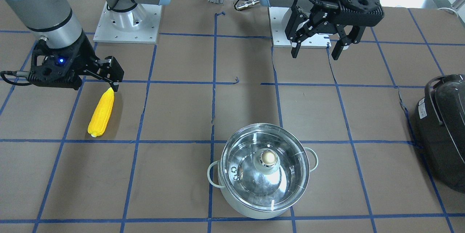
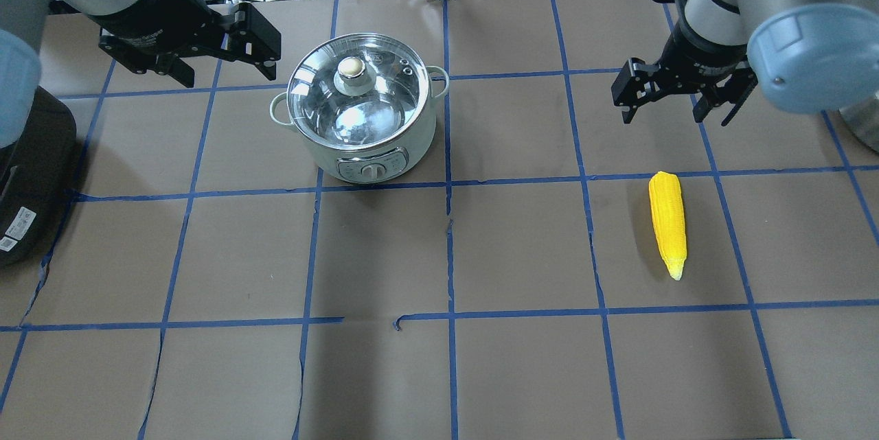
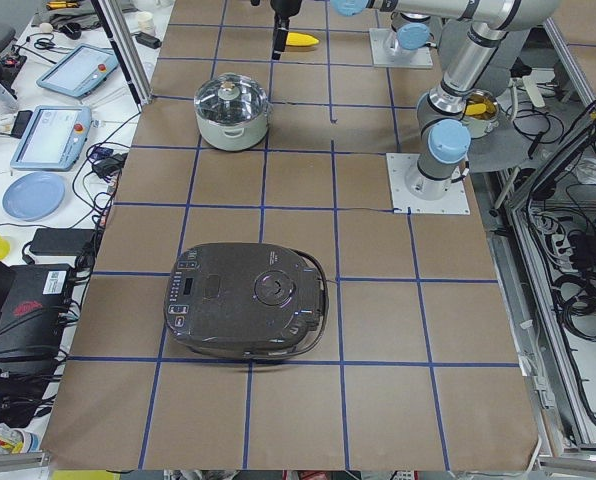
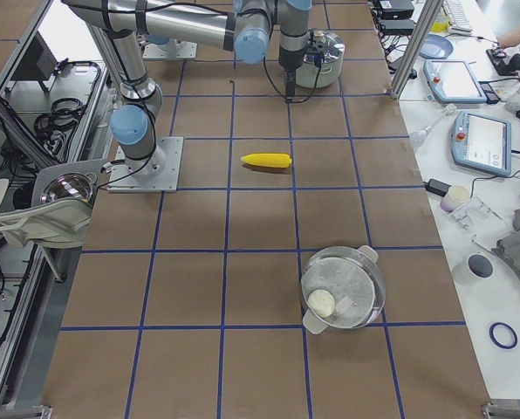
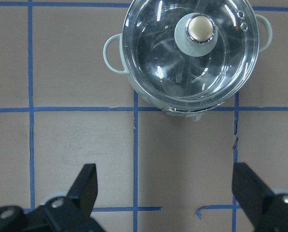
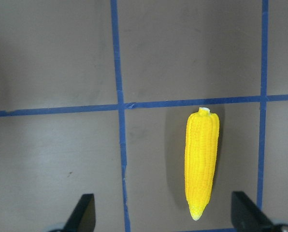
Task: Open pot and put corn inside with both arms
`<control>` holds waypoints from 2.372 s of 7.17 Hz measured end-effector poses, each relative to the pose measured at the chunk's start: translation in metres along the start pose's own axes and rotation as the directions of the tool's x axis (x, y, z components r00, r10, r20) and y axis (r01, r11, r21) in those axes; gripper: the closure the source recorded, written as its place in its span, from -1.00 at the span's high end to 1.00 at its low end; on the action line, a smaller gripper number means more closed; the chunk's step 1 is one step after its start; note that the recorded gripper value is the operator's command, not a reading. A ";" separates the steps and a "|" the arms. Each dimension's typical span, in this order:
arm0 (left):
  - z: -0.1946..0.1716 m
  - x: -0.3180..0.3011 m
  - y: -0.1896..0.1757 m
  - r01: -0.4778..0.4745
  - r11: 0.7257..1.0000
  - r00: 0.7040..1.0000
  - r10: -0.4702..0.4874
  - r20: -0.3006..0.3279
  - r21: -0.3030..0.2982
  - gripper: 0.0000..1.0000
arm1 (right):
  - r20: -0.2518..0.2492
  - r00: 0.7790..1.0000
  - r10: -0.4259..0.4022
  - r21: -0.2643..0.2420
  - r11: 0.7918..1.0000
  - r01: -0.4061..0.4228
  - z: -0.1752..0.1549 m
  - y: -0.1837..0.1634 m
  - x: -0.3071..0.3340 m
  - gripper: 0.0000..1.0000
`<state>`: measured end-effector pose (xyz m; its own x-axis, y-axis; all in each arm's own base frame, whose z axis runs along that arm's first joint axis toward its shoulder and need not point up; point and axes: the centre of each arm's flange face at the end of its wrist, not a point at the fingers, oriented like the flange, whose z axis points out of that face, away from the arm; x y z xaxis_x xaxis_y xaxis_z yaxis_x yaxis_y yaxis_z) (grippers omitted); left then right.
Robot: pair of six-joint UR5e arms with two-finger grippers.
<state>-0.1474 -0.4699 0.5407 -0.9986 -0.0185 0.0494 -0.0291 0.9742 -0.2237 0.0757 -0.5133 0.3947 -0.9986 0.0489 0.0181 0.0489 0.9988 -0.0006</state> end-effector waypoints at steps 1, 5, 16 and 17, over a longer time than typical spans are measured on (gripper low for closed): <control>0.000 0.000 0.000 0.000 1.000 1.000 0.000 0.001 0.000 1.00 | -0.001 1.000 0.014 0.000 1.000 -0.014 0.030 0.004 0.018 1.00; 0.001 0.000 0.000 0.000 1.000 1.000 0.000 -0.001 -0.001 1.00 | -0.003 0.999 0.034 0.025 0.999 -0.034 0.147 0.027 0.072 1.00; 0.211 0.061 -0.127 0.038 0.988 0.999 -0.037 0.005 -0.151 1.00 | 0.006 0.999 0.046 0.001 0.999 -0.046 0.219 0.028 0.073 -0.24; 0.224 0.072 -0.133 0.024 0.987 1.000 -0.023 0.007 -0.156 1.00 | 0.006 0.999 0.047 0.002 0.999 -0.047 0.218 0.027 0.073 -0.41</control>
<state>-0.2251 -0.6515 0.3562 -0.9980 -0.0425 0.0477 -0.0457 0.9967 -0.0677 0.0004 -0.4825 0.1781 -0.9954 0.0954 0.0118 0.0953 0.9954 -0.0033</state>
